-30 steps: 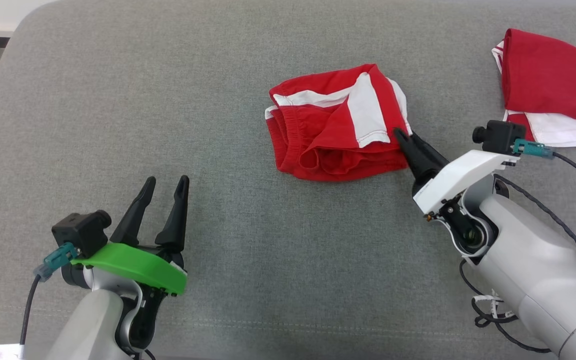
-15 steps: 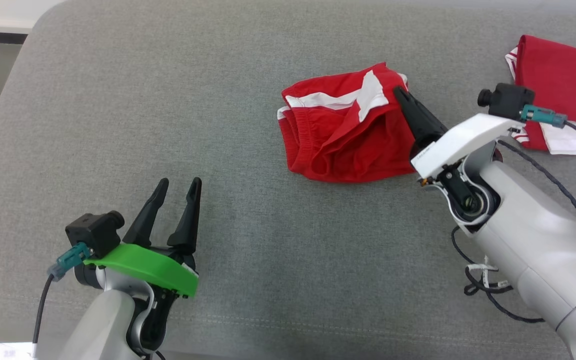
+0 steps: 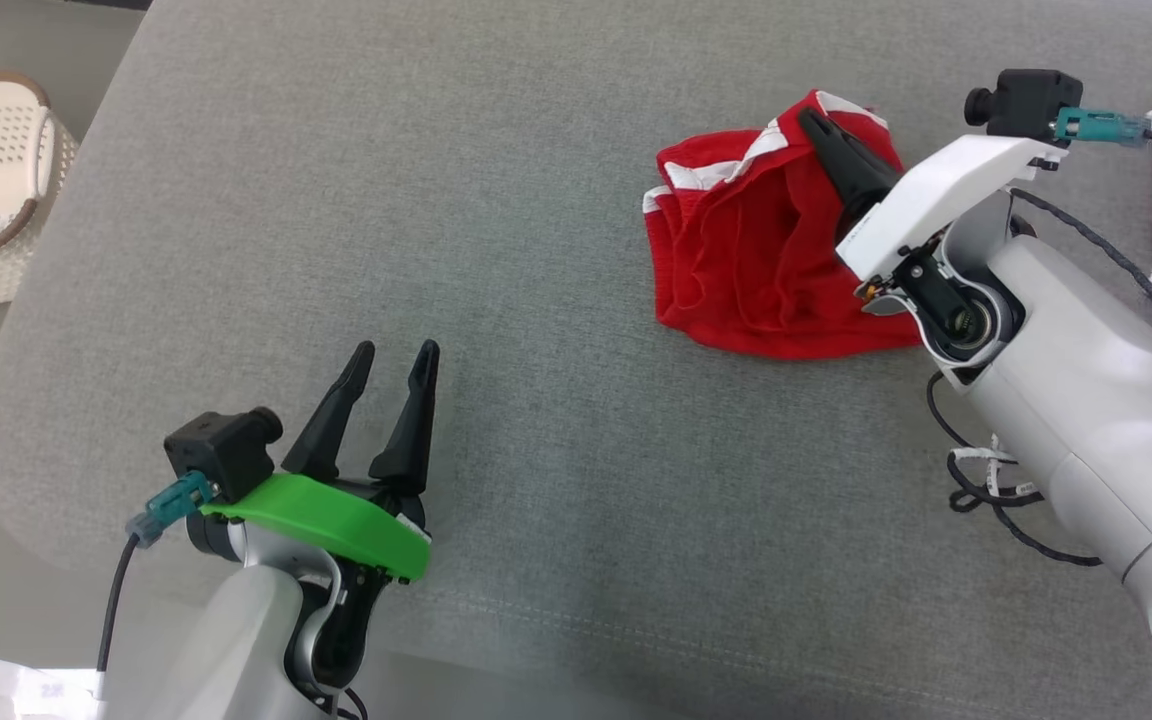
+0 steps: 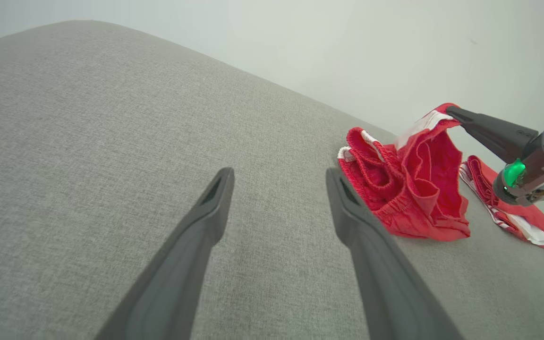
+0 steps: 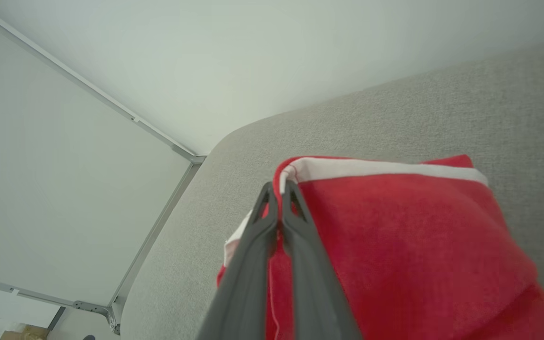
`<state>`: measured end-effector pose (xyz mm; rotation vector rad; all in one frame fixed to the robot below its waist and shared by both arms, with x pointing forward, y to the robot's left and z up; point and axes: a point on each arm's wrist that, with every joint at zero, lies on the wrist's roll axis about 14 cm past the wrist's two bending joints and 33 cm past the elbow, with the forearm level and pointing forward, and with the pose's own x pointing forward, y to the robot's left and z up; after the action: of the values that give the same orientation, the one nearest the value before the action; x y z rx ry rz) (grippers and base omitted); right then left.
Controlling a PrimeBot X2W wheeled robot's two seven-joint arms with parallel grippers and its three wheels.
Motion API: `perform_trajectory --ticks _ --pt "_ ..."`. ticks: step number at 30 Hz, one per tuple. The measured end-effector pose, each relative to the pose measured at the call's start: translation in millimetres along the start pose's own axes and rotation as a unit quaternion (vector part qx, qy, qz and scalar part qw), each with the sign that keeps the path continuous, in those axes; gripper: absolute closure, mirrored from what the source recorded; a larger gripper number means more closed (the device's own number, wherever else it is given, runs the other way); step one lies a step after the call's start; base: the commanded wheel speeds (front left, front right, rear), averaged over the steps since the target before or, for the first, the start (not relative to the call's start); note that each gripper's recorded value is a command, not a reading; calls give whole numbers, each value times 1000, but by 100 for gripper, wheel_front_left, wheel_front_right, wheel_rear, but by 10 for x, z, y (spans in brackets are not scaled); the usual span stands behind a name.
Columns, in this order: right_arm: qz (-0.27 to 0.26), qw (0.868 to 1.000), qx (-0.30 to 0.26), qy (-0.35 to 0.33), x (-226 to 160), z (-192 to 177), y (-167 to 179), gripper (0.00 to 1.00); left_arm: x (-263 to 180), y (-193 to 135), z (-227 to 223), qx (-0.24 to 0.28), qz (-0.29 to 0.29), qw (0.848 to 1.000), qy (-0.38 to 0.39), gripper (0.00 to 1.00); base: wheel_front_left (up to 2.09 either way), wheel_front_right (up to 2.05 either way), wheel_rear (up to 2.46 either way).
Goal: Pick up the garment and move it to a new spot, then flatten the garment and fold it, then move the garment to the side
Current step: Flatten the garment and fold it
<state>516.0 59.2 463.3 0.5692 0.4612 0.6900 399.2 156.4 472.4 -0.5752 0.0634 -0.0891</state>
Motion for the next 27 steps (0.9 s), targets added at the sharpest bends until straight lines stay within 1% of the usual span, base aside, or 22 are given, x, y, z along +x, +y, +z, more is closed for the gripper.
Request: perform_trajectory --ticks 4,8,10,11,12,13,14,19,24,25,27 --pt "9 1000 -13 20 146 -47 48 100 -38 90 20 -3 17 1000 -4 0 0 0 0" --pt "13 998 -25 57 264 -228 74 100 -66 177 63 -3 33 999 -10 0 0 0 0" --pt "12 997 -25 71 288 -323 80 96 -66 208 95 -1 38 999 -14 0 0 0 0" --pt "13 997 -25 78 298 -368 91 90 -68 217 98 -1 39 999 -15 0 0 0 0" --pt "14 996 -27 85 305 -412 104 75 -71 222 98 -1 40 999 -15 0 0 0 0" --pt "15 995 -28 90 311 -446 115 50 -75 228 99 0 41 999 -15 0 0 0 0" --pt "15 995 -27 91 317 -463 126 0 -78 233 101 0 42 999 -15 0 0 0 0" --pt "15 995 -28 95 317 -493 180 0 -92 267 145 0 47 999 -21 0 0 0 0" --pt "32 995 -32 88 266 -470 375 0 -96 268 196 3 45 999 -26 0 0 0 0" --pt "45 996 -33 74 246 -404 479 0 -93 261 211 7 41 999 -27 0 0 0 0" --pt "57 996 -32 52 220 -303 579 0 -89 257 232 12 37 999 -28 0 0 0 0"
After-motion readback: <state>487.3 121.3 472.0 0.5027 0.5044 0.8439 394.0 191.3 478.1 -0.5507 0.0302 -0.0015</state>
